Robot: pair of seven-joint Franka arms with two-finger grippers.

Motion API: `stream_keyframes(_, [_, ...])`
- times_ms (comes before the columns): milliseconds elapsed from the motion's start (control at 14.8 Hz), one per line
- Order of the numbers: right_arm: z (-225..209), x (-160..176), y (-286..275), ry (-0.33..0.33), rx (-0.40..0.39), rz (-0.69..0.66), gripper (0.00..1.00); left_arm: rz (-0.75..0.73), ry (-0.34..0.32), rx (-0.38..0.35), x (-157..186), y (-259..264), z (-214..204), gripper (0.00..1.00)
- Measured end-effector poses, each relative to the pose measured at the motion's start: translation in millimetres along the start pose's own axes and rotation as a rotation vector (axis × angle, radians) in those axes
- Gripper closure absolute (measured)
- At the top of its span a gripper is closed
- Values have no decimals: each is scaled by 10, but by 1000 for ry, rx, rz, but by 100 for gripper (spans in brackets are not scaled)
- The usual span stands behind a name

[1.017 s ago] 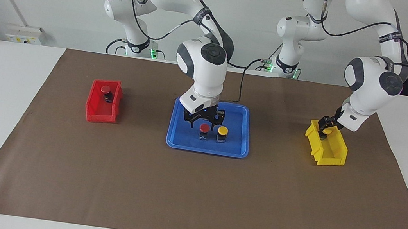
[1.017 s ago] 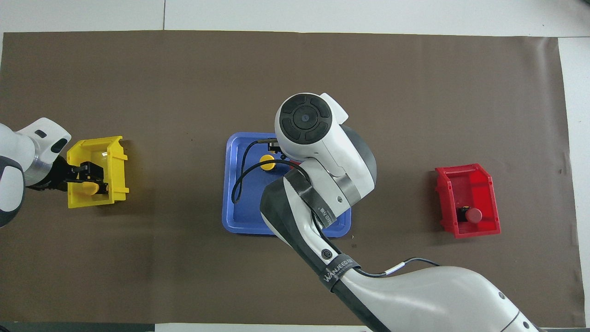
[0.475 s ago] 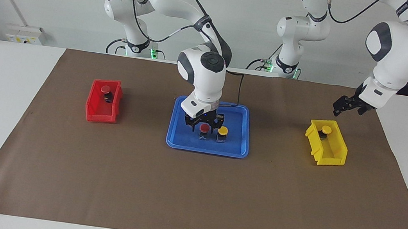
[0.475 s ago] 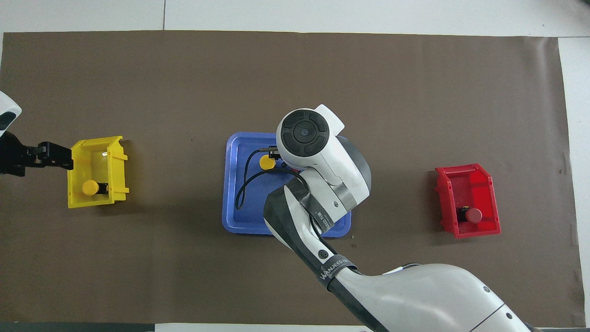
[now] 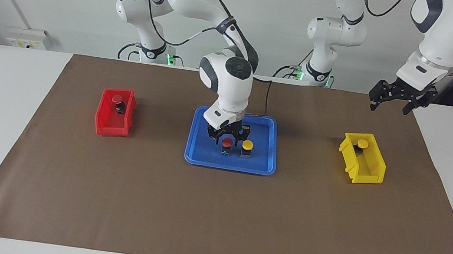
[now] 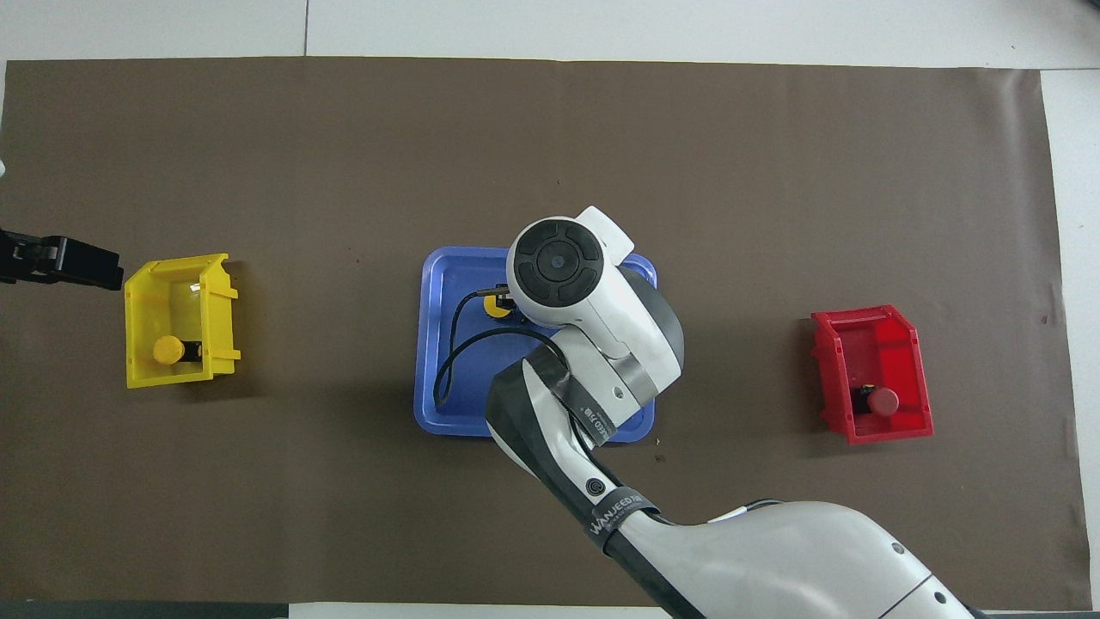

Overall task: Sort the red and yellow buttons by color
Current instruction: 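Grasp the second red button with the right gripper while the left gripper withdraws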

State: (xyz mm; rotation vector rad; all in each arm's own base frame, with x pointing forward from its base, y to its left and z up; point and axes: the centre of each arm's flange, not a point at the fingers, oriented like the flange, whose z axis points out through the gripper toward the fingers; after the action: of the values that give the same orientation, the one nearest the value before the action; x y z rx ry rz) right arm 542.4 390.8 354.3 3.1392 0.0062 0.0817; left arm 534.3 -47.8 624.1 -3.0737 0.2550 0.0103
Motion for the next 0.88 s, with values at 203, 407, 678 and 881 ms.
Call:
stream_keyframes(203, [61,-33,17,2,2,-1,35,8,-2,-1,41,-23,16,0])
stream_keyframes(407, [77,-51,29,6,5,-1,47,13,-4,-1,52,-34,35,0])
stream_keyframes(678, [62,-47,29,11,8,-1,58,14,-3,-2,53,-33,30,0])
stream_keyframes(881, [-34,-11,74,10,3,7,58,13,-2,-20,54,-20,32,0])
